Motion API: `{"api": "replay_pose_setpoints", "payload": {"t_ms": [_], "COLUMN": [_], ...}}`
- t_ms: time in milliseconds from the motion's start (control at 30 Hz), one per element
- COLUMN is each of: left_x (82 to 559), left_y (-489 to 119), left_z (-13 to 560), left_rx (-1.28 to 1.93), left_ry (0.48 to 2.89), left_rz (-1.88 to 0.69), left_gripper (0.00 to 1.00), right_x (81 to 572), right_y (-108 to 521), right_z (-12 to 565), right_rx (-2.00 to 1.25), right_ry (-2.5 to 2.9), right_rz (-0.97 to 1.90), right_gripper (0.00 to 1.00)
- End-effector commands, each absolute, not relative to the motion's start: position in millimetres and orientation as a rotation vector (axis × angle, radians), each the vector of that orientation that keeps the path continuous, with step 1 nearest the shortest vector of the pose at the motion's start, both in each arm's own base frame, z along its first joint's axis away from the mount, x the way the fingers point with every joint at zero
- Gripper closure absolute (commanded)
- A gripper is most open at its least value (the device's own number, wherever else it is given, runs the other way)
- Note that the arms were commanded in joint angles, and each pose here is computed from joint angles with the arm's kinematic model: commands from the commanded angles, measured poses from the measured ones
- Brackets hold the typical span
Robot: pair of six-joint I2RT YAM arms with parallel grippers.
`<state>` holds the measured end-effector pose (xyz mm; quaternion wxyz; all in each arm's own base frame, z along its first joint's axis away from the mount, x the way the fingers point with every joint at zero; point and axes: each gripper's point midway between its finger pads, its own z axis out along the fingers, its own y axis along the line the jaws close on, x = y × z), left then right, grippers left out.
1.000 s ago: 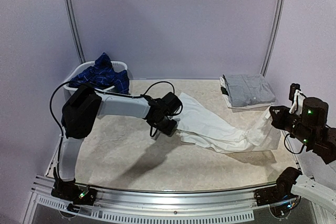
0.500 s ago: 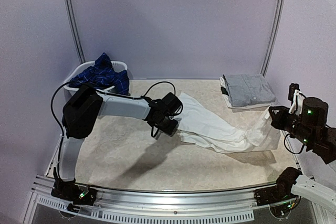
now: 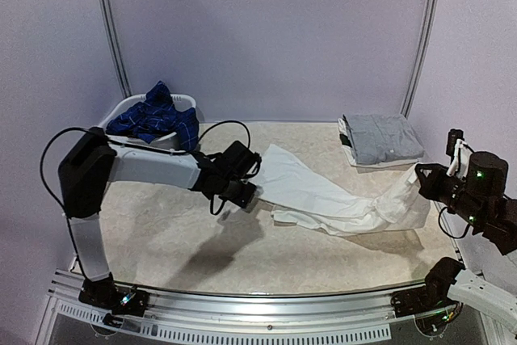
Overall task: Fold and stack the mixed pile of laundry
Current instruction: Pick up the crumpled T-shirt from the center of the board.
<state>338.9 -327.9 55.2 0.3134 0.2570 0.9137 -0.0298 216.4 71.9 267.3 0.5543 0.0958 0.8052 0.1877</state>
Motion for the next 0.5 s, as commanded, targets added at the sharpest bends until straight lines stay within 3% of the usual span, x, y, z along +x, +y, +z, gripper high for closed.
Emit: {"api": "replay_pose_setpoints", "payload": {"t_ms": [0,467], "left_x": [343.9,320.5], "left_y": [-306.2,-256.7], "left_z": [102.0,208.6], "left_rx": [0.579,0.400], "left_ry": [2.319,2.149], "left_rz": [-0.065,-0.123], "left_gripper": [1.00,1.00], "right_x": [215.6,215.9], "right_y": [68.6,85.7], "right_z": [275.5,316.7], "right_rx": [0.251,0.177], "right_ry": [1.854,1.803], "right_rz": [0.467,0.566], "right_gripper": [0.99,0.99]}}
